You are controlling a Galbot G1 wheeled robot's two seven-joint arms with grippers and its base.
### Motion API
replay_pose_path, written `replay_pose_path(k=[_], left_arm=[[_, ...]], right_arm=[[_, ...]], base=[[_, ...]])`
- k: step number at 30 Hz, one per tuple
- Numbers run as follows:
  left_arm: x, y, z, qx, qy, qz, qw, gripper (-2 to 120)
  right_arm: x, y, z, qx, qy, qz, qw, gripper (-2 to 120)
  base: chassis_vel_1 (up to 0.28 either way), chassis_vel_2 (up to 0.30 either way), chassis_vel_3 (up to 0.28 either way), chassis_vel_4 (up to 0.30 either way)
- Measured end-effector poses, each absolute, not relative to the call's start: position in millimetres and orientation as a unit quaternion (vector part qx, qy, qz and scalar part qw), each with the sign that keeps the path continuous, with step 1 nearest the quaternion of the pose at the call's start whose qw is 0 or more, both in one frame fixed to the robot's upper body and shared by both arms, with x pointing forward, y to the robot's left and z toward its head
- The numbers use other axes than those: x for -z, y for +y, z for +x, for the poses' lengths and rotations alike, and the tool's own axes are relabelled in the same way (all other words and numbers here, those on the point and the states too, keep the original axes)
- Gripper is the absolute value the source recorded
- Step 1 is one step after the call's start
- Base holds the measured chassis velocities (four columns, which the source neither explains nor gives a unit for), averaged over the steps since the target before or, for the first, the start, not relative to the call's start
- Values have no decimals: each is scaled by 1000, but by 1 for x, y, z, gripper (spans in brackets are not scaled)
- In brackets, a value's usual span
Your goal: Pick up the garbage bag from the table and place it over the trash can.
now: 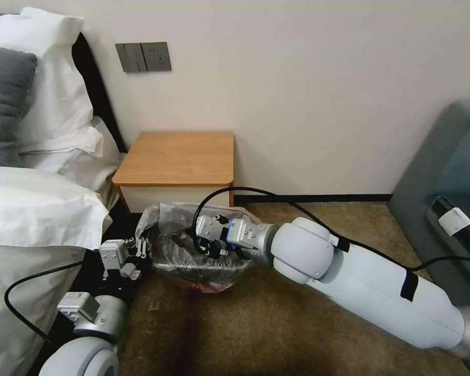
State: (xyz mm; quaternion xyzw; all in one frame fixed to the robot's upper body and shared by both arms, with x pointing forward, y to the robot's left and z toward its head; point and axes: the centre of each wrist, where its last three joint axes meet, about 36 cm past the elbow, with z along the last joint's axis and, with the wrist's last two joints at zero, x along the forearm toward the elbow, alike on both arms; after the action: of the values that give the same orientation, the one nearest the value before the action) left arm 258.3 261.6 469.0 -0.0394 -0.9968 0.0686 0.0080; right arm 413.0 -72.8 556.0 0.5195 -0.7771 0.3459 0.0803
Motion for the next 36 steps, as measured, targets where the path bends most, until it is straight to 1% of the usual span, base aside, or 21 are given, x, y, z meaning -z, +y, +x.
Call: replay_pose_path(k=[15, 36], left_arm=[[-474, 259, 256, -48, -997, -57, -4, 9], [-477, 256, 257, -51, -996, -67, -20, 9]], right_arm=[[-538, -48, 430, -391, -765, 505, 83, 0], [-509, -38, 459, -390, -765, 495, 135, 0]], base=[[0, 0, 0, 0], [0, 0, 0, 0]])
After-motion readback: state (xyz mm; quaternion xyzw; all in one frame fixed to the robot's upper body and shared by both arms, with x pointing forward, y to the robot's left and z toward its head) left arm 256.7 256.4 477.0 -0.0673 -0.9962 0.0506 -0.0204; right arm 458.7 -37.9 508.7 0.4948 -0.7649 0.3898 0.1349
